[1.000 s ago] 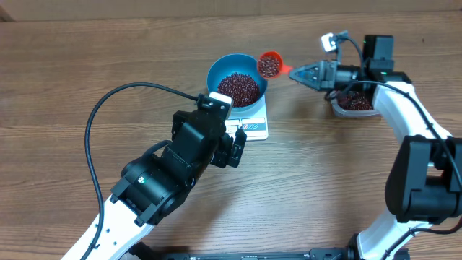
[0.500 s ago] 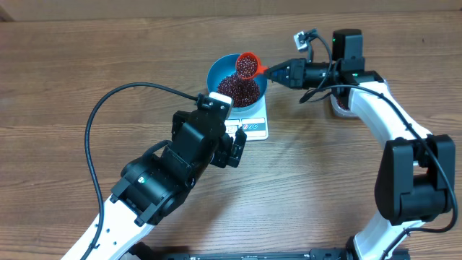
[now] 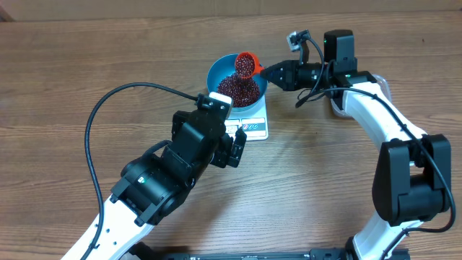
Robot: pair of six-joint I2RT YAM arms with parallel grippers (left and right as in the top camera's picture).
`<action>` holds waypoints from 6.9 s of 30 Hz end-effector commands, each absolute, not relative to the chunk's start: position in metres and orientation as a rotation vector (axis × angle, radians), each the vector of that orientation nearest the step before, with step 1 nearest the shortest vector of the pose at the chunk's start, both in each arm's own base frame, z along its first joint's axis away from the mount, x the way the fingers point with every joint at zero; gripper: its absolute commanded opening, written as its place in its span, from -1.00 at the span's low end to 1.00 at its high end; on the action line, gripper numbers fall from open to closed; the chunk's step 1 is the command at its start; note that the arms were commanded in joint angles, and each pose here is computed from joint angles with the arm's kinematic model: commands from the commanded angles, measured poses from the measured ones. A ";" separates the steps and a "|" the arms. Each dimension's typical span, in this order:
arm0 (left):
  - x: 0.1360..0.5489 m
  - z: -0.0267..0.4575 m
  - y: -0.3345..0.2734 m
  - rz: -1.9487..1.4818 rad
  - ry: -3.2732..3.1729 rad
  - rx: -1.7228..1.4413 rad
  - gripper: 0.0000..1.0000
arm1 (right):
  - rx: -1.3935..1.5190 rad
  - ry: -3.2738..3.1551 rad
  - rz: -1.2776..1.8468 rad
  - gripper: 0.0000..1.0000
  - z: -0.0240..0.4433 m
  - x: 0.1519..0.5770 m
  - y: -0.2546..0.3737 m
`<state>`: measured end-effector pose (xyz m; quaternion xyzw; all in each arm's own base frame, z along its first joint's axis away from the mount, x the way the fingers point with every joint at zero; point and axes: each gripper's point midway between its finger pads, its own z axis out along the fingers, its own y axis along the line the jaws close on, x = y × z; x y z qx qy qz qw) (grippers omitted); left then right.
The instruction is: Scoop item into bowl and weigh 150g on scale
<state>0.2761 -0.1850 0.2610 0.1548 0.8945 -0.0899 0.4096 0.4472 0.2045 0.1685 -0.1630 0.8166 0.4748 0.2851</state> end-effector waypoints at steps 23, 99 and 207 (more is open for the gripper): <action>0.280 0.266 -0.185 -0.241 2.248 0.356 0.99 | -0.914 1.958 0.925 -0.93 0.155 0.450 0.201; 0.280 0.266 -0.185 -0.241 2.249 0.356 0.99 | -0.967 1.919 0.903 -0.93 0.156 0.449 0.202; 0.280 0.266 -0.185 -0.241 2.249 0.356 0.99 | -0.983 1.977 0.810 -0.93 0.144 0.449 0.215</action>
